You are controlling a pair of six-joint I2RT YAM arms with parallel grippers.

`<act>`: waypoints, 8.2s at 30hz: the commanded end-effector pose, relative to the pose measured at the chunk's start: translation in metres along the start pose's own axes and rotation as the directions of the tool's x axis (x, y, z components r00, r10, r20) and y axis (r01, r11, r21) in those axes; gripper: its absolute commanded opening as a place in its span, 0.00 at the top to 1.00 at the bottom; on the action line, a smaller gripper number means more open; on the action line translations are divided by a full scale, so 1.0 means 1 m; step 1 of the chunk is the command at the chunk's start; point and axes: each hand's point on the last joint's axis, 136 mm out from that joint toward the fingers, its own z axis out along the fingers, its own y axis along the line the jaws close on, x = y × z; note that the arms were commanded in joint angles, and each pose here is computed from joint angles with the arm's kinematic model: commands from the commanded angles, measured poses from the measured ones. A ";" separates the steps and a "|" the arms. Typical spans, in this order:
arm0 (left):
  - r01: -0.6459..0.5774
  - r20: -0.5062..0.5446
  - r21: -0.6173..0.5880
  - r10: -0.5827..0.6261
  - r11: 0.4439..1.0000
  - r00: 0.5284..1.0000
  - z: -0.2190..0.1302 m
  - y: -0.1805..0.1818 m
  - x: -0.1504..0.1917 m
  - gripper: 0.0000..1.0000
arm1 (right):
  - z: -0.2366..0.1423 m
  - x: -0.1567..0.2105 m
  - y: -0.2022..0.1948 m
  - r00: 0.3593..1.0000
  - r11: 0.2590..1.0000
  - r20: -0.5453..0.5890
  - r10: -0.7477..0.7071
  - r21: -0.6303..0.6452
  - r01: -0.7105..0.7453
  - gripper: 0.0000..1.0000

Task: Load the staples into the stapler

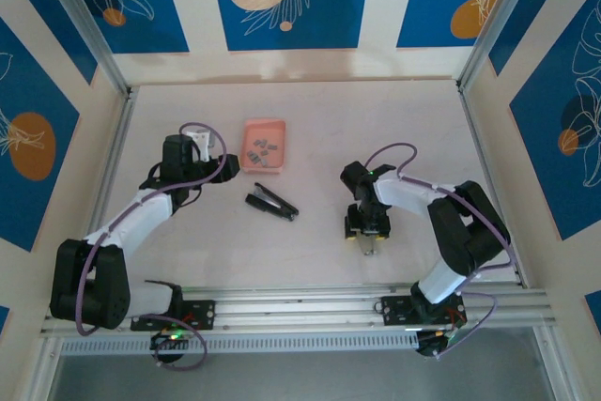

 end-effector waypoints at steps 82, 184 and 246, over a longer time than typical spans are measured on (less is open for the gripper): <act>-0.383 0.080 0.498 0.398 0.778 0.914 -0.001 -0.181 -0.033 0.93 | -0.217 -0.090 0.204 0.464 0.624 0.885 0.034 -0.382 0.682 0.40; -0.789 0.700 0.581 0.370 0.201 0.610 -0.126 -0.272 -0.068 1.00 | -0.234 -0.052 0.163 -0.146 0.049 0.910 -0.387 0.178 0.983 0.36; -0.756 0.690 0.636 0.326 0.155 0.647 -0.125 -0.275 -0.057 1.00 | -0.260 -0.039 0.183 -0.052 -0.151 0.971 -0.235 0.017 0.988 0.65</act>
